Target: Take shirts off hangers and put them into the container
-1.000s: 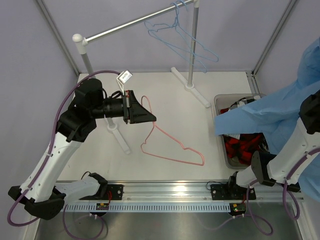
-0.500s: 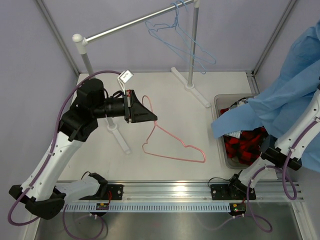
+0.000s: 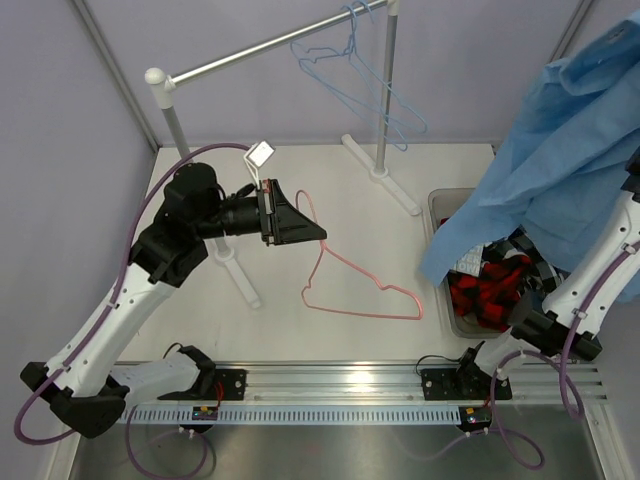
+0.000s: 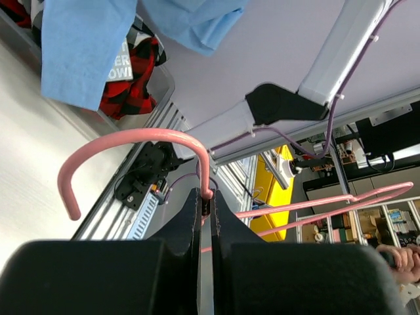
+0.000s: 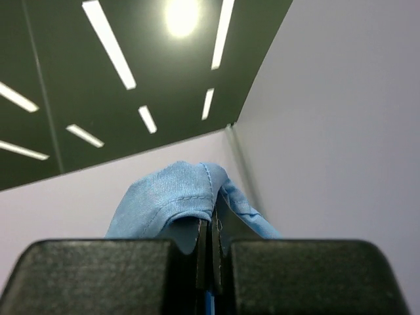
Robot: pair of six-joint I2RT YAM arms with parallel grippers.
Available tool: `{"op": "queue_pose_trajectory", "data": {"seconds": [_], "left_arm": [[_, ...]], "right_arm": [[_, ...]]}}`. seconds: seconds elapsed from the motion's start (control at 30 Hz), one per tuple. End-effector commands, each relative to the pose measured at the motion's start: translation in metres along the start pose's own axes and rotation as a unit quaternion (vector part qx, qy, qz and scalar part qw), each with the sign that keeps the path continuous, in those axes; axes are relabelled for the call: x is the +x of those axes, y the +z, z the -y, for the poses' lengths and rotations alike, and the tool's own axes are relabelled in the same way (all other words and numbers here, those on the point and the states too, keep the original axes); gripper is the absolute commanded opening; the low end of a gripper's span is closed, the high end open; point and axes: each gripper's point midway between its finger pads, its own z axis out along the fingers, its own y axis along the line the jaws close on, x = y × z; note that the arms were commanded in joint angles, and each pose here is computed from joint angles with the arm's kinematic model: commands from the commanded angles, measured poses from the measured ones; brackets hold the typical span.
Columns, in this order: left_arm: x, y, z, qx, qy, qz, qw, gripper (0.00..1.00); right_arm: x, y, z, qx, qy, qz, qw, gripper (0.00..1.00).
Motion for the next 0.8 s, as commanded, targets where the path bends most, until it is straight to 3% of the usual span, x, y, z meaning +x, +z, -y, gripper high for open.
{"op": "queue_pose_trajectory", "data": {"seconds": [0.0,0.03,0.1,0.23,0.37,0.5,0.77], "left_arm": [[-0.009,-0.004,0.02,0.032,0.025,0.033,0.999,0.0],[-0.008,-0.004,0.018,0.03,0.022,0.033,0.999,0.0],[-0.007,-0.006,0.023,0.037,0.028,0.037,0.998,0.0],[-0.004,-0.009,0.03,0.046,0.032,0.04,0.998,0.0],[0.001,-0.015,0.034,0.05,0.037,0.043,0.997,0.0],[0.007,-0.02,0.034,0.05,0.037,0.043,0.997,0.0],[0.01,-0.022,0.037,0.059,0.044,0.041,0.996,0.0]], "right_arm": [[-0.006,-0.026,-0.053,-0.057,0.069,-0.043,0.995,0.0],[0.017,-0.032,-0.049,-0.054,0.078,-0.073,0.993,0.0],[0.023,-0.047,-0.076,-0.073,0.091,-0.098,0.988,0.0],[0.062,-0.073,-0.075,-0.047,0.143,-0.161,0.975,0.0],[0.068,-0.099,-0.071,-0.027,0.16,-0.185,0.969,0.0],[0.073,-0.132,-0.063,0.007,0.138,-0.229,0.964,0.0],[0.111,-0.227,-0.006,0.157,0.102,-0.306,0.933,0.0]]}}
